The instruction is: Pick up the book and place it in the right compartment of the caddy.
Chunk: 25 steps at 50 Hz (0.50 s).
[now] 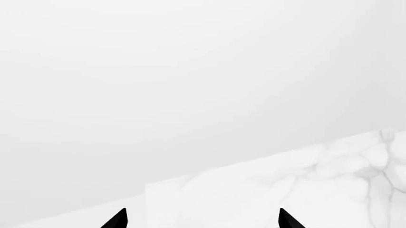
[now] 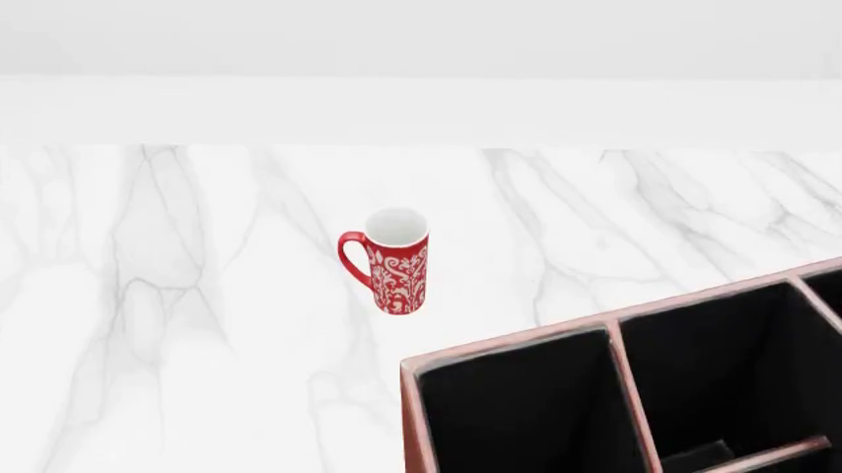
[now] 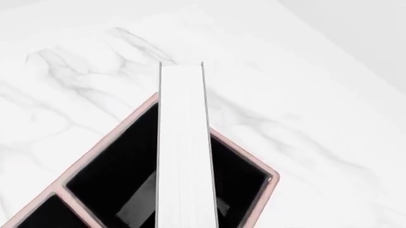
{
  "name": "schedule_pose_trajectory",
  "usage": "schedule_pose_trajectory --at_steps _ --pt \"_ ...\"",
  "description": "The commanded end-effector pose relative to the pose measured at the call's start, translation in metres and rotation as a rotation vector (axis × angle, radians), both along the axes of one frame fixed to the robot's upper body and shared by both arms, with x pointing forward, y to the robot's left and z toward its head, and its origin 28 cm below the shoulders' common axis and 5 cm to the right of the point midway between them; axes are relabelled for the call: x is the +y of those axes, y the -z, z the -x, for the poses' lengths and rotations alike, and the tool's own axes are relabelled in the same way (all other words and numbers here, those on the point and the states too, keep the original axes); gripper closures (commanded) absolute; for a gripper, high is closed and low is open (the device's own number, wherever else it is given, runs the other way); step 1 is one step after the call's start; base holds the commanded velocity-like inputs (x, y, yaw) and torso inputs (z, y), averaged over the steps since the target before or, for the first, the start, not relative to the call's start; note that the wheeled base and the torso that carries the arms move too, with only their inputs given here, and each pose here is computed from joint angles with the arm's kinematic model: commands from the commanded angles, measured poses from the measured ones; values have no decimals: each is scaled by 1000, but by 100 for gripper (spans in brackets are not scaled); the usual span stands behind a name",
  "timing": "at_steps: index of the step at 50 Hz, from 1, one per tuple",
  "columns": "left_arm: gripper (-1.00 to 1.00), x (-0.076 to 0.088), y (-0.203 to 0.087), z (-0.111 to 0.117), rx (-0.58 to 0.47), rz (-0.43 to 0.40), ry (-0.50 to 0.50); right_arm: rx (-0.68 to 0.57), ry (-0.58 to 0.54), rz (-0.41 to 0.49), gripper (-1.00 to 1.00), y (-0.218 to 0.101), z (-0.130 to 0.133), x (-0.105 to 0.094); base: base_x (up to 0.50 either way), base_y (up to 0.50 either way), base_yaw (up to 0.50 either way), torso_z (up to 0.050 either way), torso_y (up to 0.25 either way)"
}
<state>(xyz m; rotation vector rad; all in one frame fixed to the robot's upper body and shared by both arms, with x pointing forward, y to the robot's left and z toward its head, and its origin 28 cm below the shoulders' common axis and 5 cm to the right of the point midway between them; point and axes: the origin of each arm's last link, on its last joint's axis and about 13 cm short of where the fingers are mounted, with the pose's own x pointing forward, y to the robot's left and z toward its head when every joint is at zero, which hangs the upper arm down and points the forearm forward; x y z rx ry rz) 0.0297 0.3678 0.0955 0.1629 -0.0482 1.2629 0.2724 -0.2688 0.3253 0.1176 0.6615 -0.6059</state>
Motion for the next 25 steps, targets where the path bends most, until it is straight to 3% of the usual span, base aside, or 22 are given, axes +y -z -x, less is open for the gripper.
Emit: schedule_pose_trajectory --at_steps 1,25 --pt "-100 0 1 -1 2 0 5 -15 -2 11 100 4 -3 0 0 0 0 0 0" --pt "-100 -1 -2 -1 -2 -6 5 35 -50 -24 100 37 -18 3 0 0 0 0 1"
